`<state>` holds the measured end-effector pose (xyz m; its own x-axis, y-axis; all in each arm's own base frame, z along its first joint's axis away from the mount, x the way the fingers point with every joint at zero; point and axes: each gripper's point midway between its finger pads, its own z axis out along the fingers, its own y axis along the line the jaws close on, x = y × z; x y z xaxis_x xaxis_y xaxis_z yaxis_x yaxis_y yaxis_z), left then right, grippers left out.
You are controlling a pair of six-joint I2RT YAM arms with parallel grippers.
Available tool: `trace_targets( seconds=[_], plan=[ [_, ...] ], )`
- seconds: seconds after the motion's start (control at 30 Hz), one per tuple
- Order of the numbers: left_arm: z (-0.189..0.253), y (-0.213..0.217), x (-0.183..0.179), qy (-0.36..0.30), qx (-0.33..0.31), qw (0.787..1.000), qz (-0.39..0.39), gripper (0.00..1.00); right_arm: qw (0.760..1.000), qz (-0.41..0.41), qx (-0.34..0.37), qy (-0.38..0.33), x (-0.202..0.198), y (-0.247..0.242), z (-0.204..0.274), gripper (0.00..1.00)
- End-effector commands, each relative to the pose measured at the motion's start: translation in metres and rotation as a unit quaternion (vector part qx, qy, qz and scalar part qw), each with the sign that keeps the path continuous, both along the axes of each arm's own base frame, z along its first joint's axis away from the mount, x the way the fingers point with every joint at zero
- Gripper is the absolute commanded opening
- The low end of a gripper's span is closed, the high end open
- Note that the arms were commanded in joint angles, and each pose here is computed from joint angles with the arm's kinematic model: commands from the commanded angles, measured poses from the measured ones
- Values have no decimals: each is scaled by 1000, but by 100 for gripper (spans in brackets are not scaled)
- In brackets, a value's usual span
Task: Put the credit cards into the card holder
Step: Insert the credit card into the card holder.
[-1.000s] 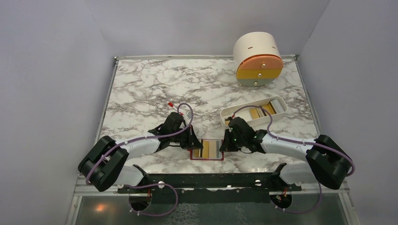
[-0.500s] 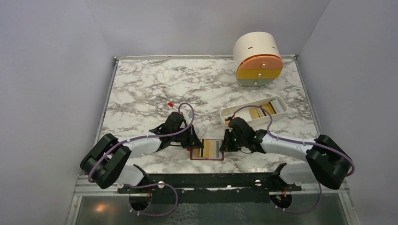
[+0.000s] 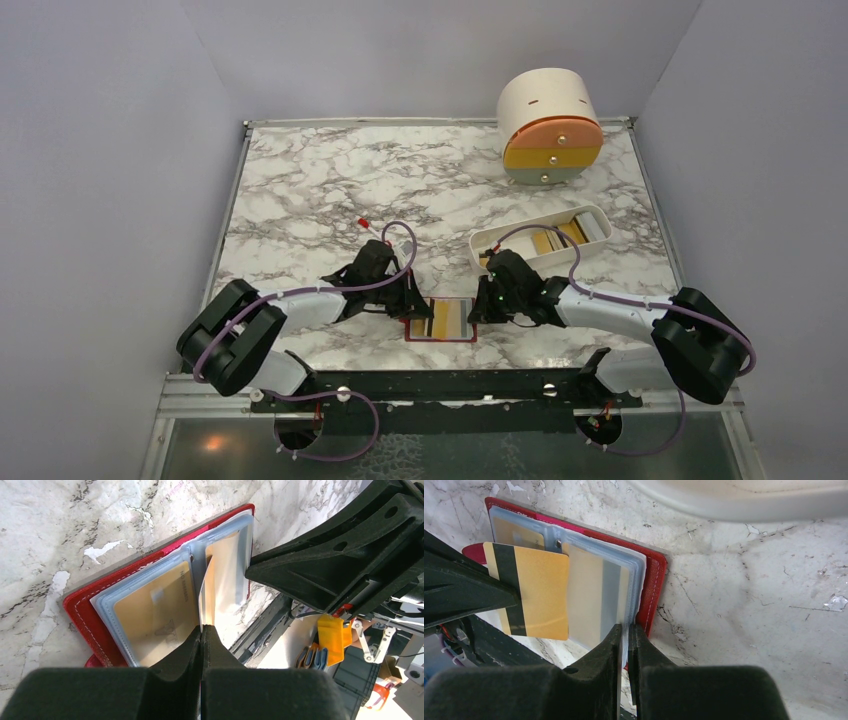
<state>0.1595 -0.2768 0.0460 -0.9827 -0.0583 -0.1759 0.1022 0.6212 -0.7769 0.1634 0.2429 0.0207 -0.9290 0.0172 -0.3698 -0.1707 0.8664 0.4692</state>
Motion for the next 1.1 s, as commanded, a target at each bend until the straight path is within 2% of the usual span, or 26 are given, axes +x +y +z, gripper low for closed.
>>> trace_targets(
  seconds=[0.0,0.4,1.07],
  plan=[
    [-7,2,-4,10,7,1000,-1,0,999,-2,-52,5,-6,-19,-18,8],
    [-13,13,-7,33,34,998,31,0,999,-4,-52,8,-8,-22,-20,8],
    [-10,2,-8,51,-10,998,43,0,999,-1,-44,8,-10,-20,-20,8]
  ],
)
